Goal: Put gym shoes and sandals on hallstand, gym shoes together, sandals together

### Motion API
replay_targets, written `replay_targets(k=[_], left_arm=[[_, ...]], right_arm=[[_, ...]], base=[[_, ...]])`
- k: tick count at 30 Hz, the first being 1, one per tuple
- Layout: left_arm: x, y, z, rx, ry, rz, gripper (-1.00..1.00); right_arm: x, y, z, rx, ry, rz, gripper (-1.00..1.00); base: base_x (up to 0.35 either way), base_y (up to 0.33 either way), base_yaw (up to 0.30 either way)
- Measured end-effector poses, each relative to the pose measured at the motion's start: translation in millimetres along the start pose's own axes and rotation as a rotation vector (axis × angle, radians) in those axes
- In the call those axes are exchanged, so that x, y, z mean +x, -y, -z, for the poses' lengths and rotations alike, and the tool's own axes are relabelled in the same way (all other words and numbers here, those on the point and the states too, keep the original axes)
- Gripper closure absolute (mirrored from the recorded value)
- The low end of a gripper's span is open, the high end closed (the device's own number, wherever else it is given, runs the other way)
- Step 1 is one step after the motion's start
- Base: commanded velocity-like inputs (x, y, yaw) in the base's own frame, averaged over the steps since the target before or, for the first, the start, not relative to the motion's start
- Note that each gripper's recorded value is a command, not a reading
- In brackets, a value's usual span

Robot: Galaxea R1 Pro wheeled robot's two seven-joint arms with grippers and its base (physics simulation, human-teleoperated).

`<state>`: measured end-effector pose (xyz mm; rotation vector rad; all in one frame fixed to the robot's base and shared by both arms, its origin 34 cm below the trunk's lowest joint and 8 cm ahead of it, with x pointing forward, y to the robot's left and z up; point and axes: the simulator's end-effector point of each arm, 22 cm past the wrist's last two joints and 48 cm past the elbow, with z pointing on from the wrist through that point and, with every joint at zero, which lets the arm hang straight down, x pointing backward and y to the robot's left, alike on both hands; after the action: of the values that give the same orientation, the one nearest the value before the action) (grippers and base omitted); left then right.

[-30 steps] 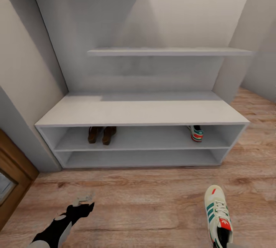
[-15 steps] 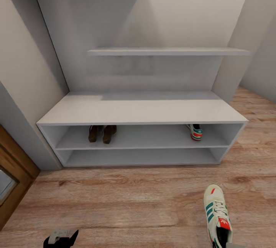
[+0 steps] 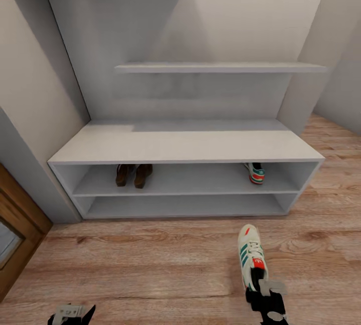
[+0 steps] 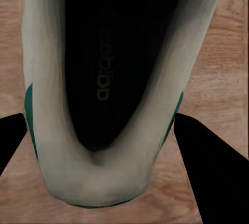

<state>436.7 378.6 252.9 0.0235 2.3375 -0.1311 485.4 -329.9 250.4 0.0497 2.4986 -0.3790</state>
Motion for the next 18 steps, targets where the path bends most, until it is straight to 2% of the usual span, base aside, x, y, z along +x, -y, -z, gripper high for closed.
replay_targets(k=[4,13,15,18], left_arm=[[1,3,-0.6,0.006,-0.001,-0.002,-1.0],[2,6,-1.0,0.009,-0.004,-0.001,-1.0],[2,6,-1.1,0.01,-0.004,-0.001,-1.0],[2,6,-1.0,0.009,-0.004,-0.001,-1.0]], right_arm=[[-34,4,-1.4,0.014,-0.007,-0.005,1.0],[-138,-8,-6.6,0.005,0.096,-0.052,1.0],[-173,-16,-6.1,-0.006,0.127,-0.07,1.0],[-184,-31,-3.6,-0.027,0.114,-0.08,1.0]], base=[[0.0,0.0,0.0],[0.0,0.0,0.0],[0.0,0.0,0.0],[0.0,0.0,0.0]])
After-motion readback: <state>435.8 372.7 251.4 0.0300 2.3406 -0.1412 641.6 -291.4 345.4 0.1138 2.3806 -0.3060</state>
